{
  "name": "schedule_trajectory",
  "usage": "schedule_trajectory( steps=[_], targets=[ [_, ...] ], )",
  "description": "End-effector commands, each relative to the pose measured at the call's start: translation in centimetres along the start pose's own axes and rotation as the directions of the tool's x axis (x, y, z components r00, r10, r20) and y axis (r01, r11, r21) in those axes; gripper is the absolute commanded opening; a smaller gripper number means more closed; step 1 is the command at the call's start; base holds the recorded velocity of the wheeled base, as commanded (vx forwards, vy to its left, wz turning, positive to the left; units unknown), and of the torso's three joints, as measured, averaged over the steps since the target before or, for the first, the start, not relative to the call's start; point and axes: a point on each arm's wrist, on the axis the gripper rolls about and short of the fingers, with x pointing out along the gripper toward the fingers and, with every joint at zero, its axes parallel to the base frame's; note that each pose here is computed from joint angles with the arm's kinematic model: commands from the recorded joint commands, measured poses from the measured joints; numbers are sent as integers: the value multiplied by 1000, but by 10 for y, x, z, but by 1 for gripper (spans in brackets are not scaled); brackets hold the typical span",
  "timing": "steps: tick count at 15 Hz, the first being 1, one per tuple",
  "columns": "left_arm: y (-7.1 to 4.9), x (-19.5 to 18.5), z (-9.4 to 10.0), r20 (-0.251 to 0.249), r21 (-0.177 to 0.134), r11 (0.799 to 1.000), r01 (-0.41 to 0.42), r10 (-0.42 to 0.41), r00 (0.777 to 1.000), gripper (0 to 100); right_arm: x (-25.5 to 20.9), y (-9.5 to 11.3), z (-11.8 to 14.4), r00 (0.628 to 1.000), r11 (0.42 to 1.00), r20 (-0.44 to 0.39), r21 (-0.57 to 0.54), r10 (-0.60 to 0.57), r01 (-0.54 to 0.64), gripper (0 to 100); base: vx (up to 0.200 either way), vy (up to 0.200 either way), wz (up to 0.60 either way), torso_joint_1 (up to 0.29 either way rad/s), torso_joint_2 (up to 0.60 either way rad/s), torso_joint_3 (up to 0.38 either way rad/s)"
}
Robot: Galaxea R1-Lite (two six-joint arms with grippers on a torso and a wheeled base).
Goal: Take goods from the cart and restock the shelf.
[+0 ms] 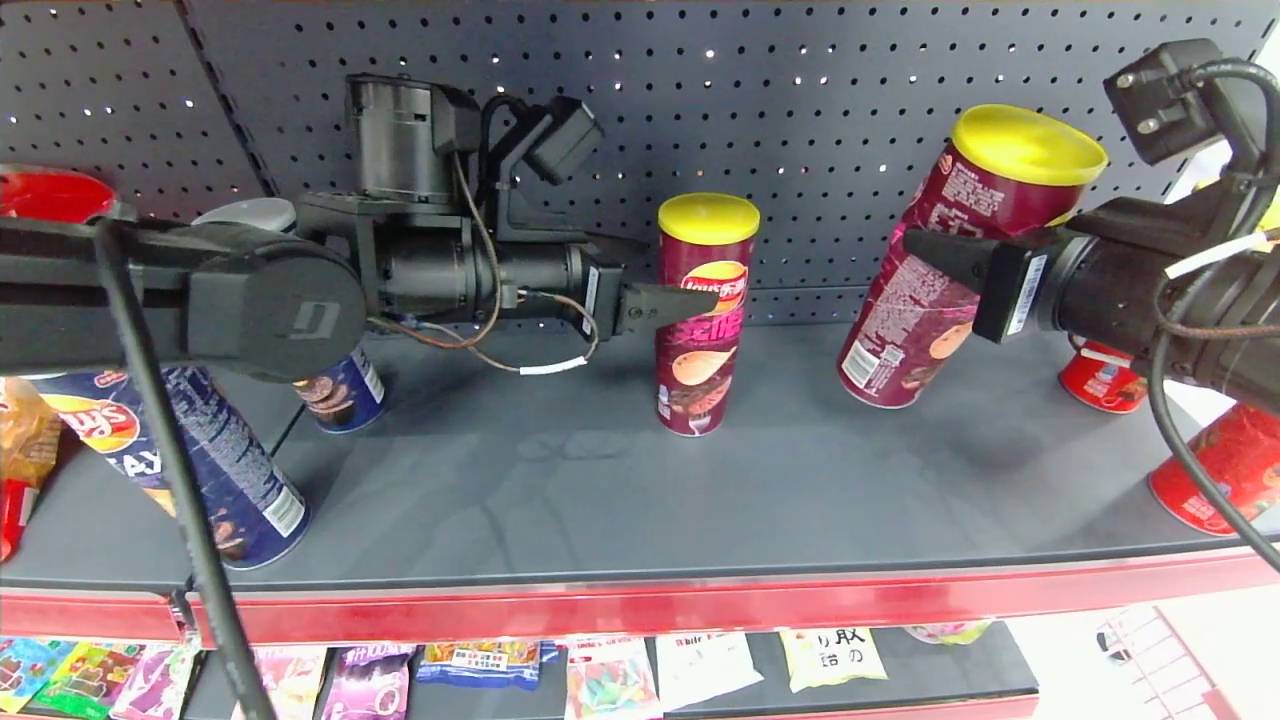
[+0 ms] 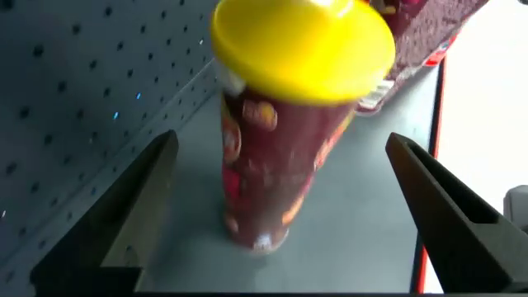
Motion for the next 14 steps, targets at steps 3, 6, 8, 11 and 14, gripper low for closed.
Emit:
schedule_trajectory(
  steps=[3,6,8,11,14],
  targets=[
    [-4,18,-2,0,2,998,56,-56,998,100,1,0,-1,1000,1000,-3,-1,0,0,0,0,0,0,0,0,0],
    [2,28,-10,-10,-1,998,63,-64,998,100,0,-1,-1,1000,1000,-2,1,-7,7,0,0,0,0,0,0,0],
    [8,38,-9,2,9,998,62,-62,998,100,0,-1,0,1000,1000,-1,12,-7,7,0,0,0,0,0,0,0],
    [13,49,-11,11,29,998,62,-62,998,100,0,-2,0,1000,1000,0,12,-8,8,0,0,0,0,0,0,0],
    [15,54,-16,1,66,995,71,-71,997,0,0,-3,-1,1000,1000,-2,14,-13,13,0,0,0,0,0,0,0]
  ],
)
